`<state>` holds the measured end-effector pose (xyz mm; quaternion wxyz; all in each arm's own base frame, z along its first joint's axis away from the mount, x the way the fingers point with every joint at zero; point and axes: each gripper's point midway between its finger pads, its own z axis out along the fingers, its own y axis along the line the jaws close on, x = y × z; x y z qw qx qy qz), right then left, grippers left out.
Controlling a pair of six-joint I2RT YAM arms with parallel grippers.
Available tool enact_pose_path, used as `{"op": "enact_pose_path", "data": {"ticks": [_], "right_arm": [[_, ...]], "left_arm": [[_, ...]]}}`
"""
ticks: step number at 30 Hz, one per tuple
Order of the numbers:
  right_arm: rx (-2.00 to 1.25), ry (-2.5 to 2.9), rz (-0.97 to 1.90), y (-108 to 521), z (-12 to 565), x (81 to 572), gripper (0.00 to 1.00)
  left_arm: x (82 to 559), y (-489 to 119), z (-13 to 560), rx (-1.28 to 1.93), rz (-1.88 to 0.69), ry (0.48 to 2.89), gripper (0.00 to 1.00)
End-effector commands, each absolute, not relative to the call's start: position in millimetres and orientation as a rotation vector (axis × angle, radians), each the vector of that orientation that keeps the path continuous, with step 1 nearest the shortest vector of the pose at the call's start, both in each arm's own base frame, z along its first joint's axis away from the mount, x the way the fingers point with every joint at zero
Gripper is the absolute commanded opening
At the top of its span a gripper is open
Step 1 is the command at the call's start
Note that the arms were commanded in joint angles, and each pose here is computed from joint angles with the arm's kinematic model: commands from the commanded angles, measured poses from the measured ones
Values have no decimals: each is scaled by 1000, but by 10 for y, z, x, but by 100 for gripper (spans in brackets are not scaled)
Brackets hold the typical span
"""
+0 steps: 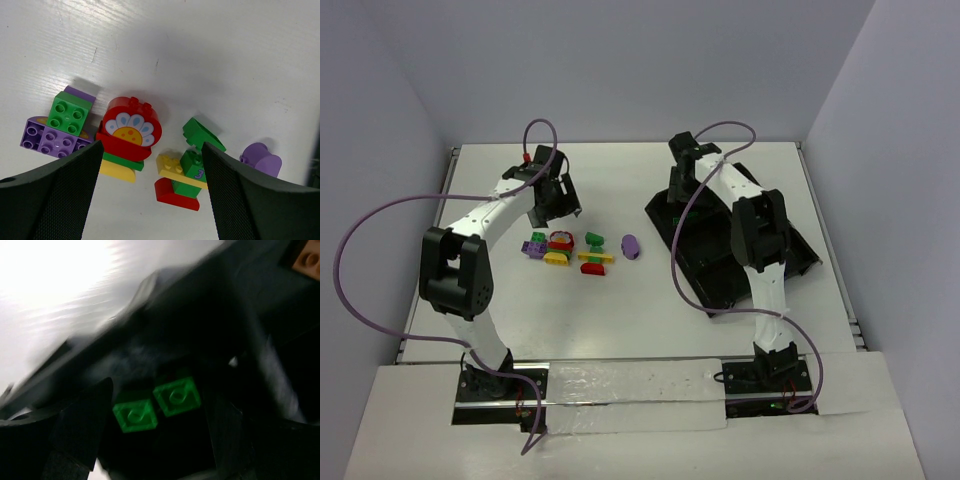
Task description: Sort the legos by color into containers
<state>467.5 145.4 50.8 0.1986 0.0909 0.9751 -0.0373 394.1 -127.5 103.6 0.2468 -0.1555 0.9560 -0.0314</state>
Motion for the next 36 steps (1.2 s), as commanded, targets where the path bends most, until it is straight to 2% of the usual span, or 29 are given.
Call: {"op": "enact_pose_path", "data": {"ticks": [1,5,10,16,23,31,36], "right_arm": [[265,2764,-111,1445,437,4631,80],[214,2791,60,1686,330,4632,80],[160,2738,196,1879,516,4744,79],[78,2583,145,1909,1056,4827,79],[-141,2480,73,2226,1404,4511,79],[-332,2540,131,2706,1117,3927,80],[-340,2600,151,2892,859,3773,84]], "left_arm": [[4124,-1249,1204,-421,-104,2532,87],[4108,-1180,1175,-424,-73,2532,87],[4098,-1150,1168,-431,-68,2528,87],[4078,-1170,1174,-446,-88,2528,87],[4015,-1149,1133,-464,-83,2535,87],[4008,-1120,1106,-481,-64,2536,87],[3975,-1103,1156,-487,-68,2522,88]]}}
